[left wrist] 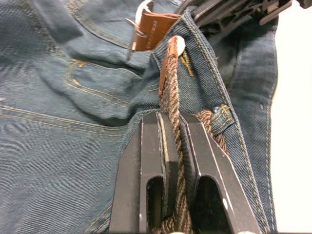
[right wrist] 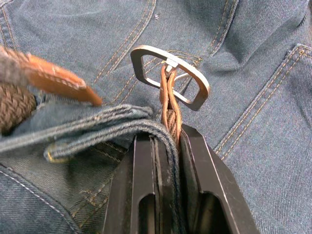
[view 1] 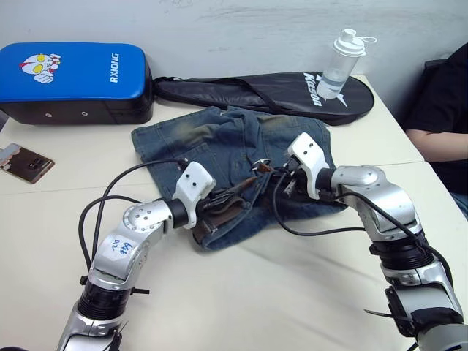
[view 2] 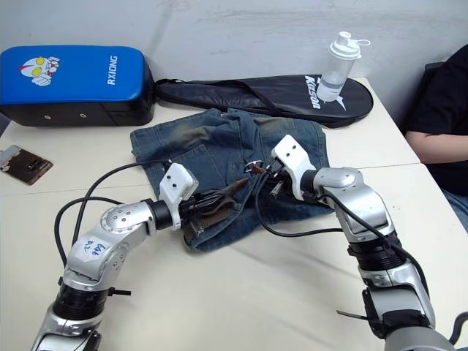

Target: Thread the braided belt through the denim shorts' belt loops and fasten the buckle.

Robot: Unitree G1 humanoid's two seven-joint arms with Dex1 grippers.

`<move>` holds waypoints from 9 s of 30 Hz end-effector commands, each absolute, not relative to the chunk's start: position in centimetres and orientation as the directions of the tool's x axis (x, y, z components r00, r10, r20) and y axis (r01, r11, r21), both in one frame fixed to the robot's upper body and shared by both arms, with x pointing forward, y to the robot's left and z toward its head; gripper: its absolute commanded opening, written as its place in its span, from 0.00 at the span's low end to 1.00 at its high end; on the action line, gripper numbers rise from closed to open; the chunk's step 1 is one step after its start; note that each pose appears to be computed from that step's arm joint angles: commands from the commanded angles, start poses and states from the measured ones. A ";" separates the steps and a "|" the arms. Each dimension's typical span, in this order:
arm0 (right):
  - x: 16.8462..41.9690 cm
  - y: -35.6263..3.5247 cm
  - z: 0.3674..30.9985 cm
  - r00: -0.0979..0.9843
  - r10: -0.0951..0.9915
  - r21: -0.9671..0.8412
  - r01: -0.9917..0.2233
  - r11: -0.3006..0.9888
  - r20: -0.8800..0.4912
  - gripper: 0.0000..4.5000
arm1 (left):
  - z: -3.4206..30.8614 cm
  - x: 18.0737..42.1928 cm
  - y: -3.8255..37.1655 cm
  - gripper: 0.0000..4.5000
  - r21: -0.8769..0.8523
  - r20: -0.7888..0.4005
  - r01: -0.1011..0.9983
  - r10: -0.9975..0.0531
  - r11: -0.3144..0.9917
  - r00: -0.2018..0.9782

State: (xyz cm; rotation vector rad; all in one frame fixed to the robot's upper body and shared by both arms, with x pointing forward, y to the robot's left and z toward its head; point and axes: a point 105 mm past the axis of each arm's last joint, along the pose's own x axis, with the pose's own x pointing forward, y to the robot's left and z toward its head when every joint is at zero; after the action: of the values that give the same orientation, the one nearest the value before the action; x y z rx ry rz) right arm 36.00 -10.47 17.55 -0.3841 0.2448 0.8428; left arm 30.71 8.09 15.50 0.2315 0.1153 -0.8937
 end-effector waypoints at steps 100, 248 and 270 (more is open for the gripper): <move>37.1 -15.9 22.0 0.566 0.689 -0.816 -0.575 -0.062 -0.452 0.00 | 19.4 31.9 6.2 0.97 0.178 -0.046 0.825 -0.833 0.536 0.551; 32.7 -10.3 17.9 0.127 0.897 -0.002 -0.990 0.139 -0.423 0.76 | 13.7 29.2 10.2 0.00 -0.152 -0.001 0.538 -0.544 0.829 0.839; 31.0 -11.2 13.7 0.077 0.837 0.066 -0.989 0.133 -0.542 0.01 | 13.7 29.5 9.1 0.00 -0.152 0.000 0.559 -0.566 0.815 0.824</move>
State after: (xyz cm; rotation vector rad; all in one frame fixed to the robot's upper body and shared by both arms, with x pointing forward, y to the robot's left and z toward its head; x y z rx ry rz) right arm 31.23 -11.79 13.29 -0.3343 0.5560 1.3900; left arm 29.54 9.33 12.97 -0.1575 0.0796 -0.5931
